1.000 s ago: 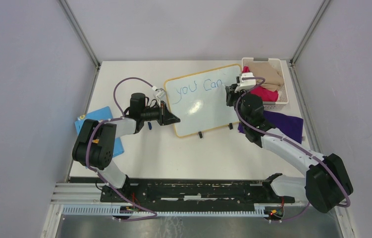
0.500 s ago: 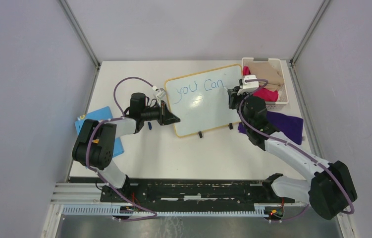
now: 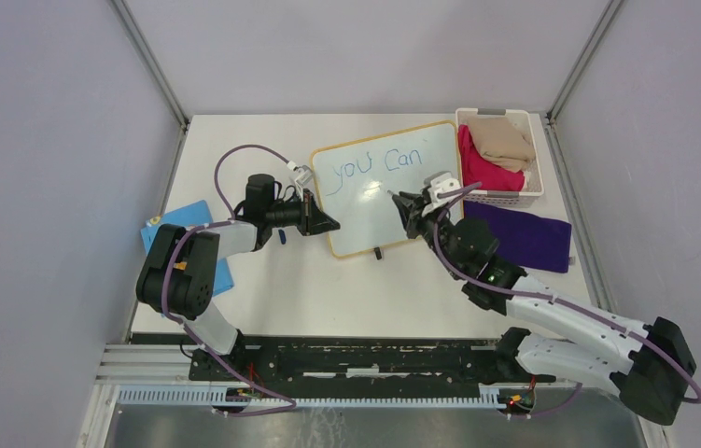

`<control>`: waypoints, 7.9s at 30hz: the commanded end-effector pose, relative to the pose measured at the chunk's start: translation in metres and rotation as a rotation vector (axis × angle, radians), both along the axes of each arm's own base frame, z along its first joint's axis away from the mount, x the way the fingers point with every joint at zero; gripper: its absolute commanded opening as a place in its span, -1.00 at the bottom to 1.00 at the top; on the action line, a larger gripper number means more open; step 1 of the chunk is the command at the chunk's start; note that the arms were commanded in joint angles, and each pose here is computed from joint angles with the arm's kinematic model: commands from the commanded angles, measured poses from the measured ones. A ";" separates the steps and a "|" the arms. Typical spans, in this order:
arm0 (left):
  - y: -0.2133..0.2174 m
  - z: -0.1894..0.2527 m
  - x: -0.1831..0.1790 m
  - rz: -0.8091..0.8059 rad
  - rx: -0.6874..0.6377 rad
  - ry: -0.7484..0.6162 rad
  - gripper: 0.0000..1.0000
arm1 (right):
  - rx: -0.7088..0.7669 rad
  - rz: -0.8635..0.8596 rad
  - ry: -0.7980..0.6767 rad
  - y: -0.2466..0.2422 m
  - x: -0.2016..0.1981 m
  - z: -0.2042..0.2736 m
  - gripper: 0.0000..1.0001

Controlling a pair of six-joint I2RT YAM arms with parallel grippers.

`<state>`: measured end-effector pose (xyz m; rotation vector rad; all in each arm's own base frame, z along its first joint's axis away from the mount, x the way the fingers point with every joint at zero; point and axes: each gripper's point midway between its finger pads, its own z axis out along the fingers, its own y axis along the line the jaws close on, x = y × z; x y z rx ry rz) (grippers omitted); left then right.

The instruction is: Write a sentence on the whiteboard

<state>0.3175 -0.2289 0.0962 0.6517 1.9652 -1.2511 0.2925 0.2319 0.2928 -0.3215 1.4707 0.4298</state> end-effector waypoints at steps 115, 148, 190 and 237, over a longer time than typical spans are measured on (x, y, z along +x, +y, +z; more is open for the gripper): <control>0.004 -0.030 -0.003 0.018 0.130 0.010 -0.96 | -0.340 0.036 0.140 0.052 -0.018 -0.147 -1.00; 0.003 -0.032 -0.003 0.014 0.138 0.013 -0.96 | -0.249 0.169 0.068 0.079 -0.020 -0.102 -1.00; 0.004 -0.033 -0.004 0.014 0.144 0.017 -0.96 | -0.318 -0.005 0.148 0.047 0.005 -0.132 -1.00; 0.003 -0.033 -0.004 0.012 0.148 0.019 -0.96 | -0.261 0.057 0.180 0.045 -0.006 -0.142 -1.00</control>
